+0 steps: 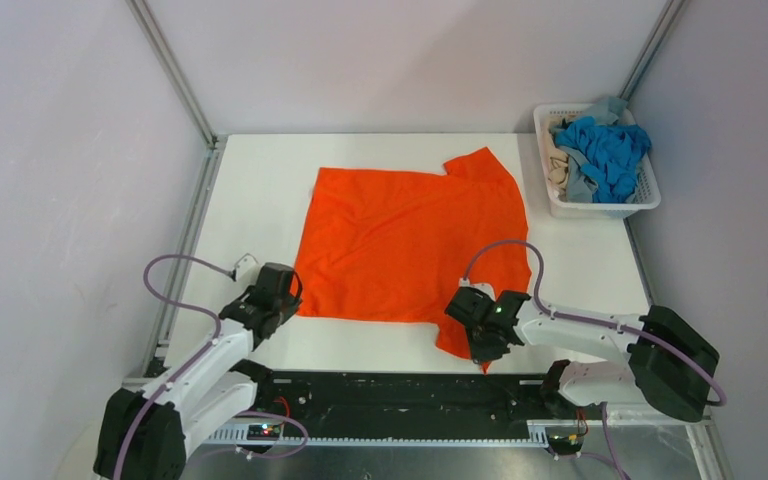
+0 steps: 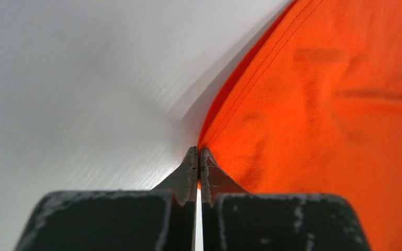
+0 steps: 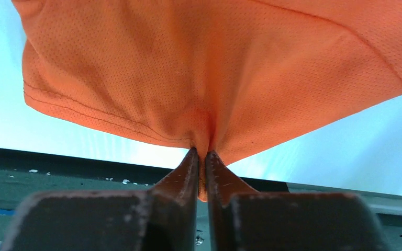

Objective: Fold and stack the t-shirts
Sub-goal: Grab the side of the flattened tshirt closest away from the robot with both arms, then fold the flattened tshirt in 1/3 of the way

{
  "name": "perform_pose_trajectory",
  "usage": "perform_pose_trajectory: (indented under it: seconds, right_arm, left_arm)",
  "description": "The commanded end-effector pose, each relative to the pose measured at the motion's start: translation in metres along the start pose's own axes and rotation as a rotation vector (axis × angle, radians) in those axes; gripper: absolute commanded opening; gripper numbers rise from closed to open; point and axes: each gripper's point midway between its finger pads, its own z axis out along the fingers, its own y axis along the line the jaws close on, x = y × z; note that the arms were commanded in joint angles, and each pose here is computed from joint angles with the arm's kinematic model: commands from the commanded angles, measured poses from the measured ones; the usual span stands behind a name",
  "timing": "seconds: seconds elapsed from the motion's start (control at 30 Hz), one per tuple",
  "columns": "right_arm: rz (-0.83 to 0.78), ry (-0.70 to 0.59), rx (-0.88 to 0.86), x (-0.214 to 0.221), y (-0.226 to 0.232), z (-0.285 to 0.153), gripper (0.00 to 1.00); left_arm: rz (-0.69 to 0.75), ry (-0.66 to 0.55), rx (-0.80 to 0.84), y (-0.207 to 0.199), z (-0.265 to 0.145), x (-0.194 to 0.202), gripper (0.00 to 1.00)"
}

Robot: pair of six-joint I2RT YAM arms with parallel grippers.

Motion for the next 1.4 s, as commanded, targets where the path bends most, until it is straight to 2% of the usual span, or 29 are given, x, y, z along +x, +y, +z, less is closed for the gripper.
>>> perform_pose_trajectory:
  seconds: [0.0,0.07,0.2,0.3,0.47,0.57,0.77,0.9,1.0,1.17,1.37]
  right_arm:
    - [0.051,0.003,0.019,0.01,-0.007,0.005,0.06]
    - [0.045,0.01,-0.008,0.017,-0.007,-0.005,0.0]
    - [0.017,0.031,-0.076,0.031,-0.003,-0.022,0.0]
    - [0.016,0.039,-0.092,0.037,-0.006,-0.031,0.0]
    - [0.045,-0.025,-0.12,0.021,-0.005,-0.043,0.0]
    - [0.097,-0.111,-0.129,-0.008,-0.01,-0.056,0.0]
    - [0.149,-0.282,-0.17,-0.072,-0.013,-0.08,0.0]
    - [0.196,-0.375,-0.089,-0.113,-0.034,-0.085,0.0]
    - [0.249,-0.448,-0.097,-0.146,-0.044,-0.091,0.0]
    - [0.243,-0.528,-0.115,-0.186,-0.055,-0.096,0.0]
    - [0.265,-0.552,-0.146,-0.221,-0.07,-0.084,0.0]
  left_arm:
    - [-0.061,-0.017,0.036,0.002,-0.004,0.0,0.0]
    - [-0.089,-0.009,0.033,0.009,-0.006,0.006,0.0]
    - [-0.131,-0.004,0.034,0.02,-0.014,0.01,0.0]
    - [-0.151,-0.008,0.098,0.014,-0.022,0.009,0.0]
    - [-0.145,-0.019,0.166,-0.001,-0.034,-0.001,0.0]
    - [-0.133,-0.025,0.175,-0.01,-0.039,-0.01,0.0]
    - [-0.088,-0.034,0.26,-0.055,-0.045,-0.033,0.0]
    - [-0.047,-0.018,0.194,-0.07,-0.032,-0.041,0.0]
    - [-0.046,-0.043,0.164,-0.081,-0.028,-0.057,0.0]
    - [-0.057,-0.078,0.085,-0.086,-0.013,-0.078,0.0]
    - [-0.066,-0.096,0.029,-0.093,0.002,-0.099,0.0]
